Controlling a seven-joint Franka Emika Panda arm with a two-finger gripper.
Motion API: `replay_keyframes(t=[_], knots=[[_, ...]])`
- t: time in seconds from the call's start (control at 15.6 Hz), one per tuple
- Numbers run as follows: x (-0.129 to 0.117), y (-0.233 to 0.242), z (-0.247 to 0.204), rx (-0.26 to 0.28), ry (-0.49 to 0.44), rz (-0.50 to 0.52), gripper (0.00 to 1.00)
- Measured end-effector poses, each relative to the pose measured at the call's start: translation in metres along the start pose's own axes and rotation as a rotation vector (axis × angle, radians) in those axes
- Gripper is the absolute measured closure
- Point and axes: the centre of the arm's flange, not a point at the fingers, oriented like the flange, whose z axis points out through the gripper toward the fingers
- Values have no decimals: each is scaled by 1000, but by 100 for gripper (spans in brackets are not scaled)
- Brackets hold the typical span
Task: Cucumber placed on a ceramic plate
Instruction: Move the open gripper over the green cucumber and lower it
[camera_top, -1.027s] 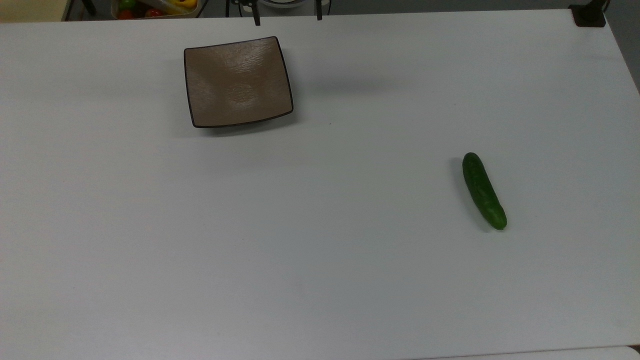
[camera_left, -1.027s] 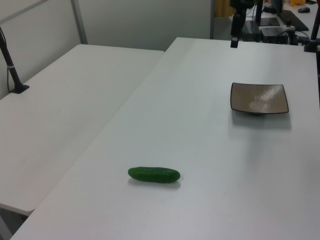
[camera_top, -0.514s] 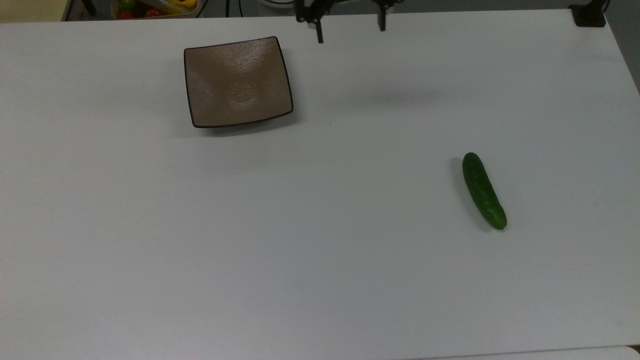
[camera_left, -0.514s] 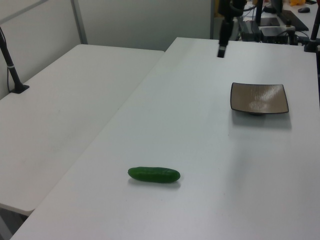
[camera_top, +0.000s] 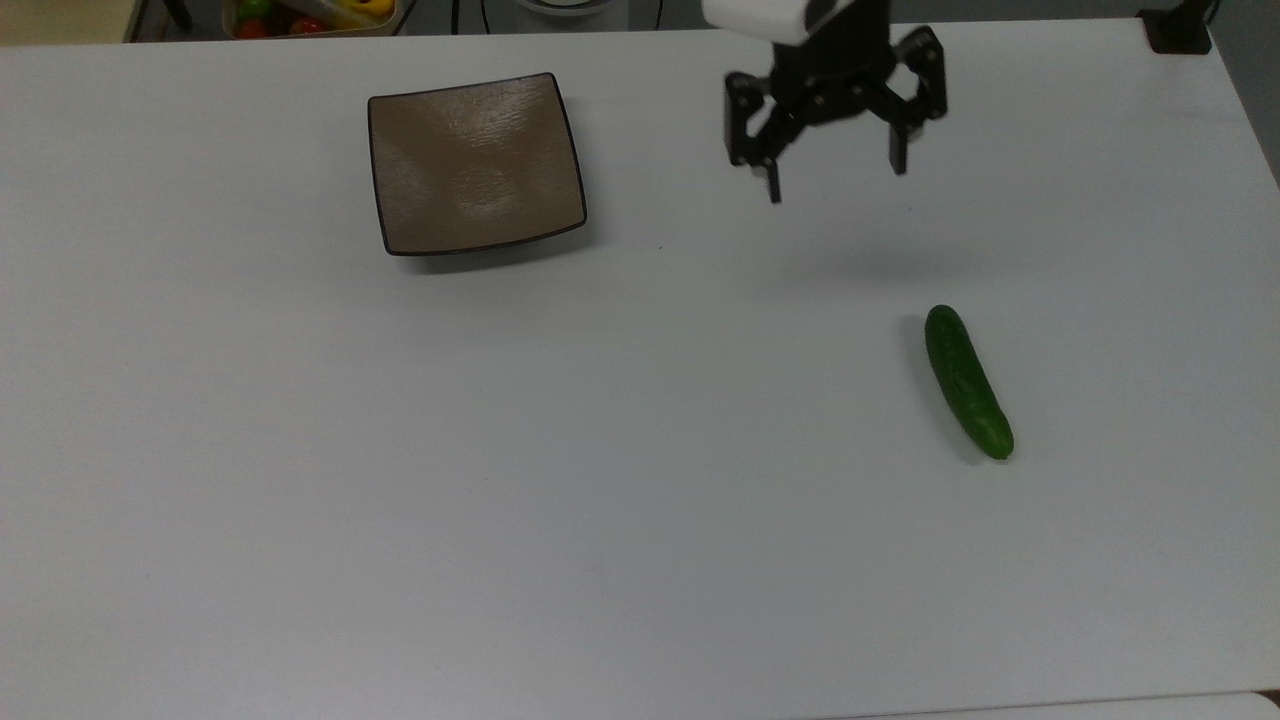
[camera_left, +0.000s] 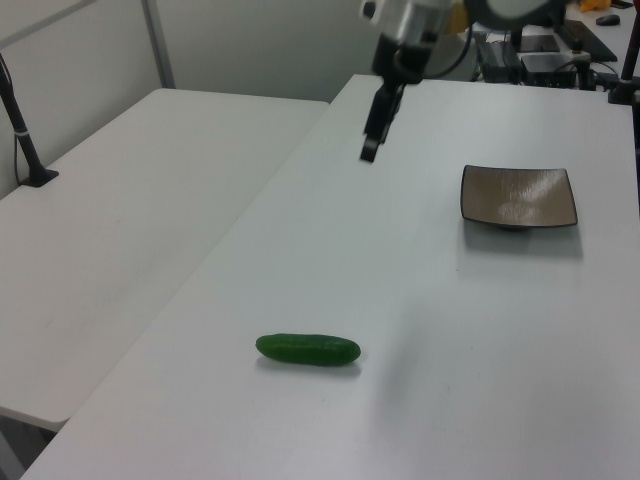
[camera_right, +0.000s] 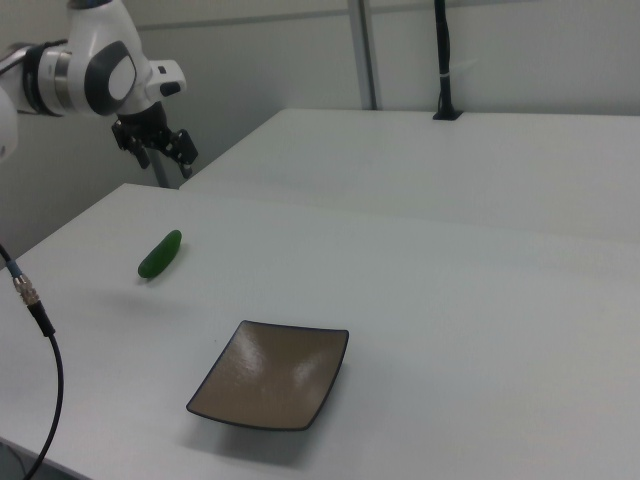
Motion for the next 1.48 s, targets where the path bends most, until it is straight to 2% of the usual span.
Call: replay_keyframes(t=[0.13,0.32,0.64,0.83,1.22,1.48], knots=[[6,-18,20,1,31,13,0],[11,-43,50,-27,45,-8,0],[13,-69,100,-26,62,-45,0],[8,-90,129,-31,66,-77,0],[-3,-119,192,-87,108,-75,0],[-11,-129,221,-79,116,-73,0]])
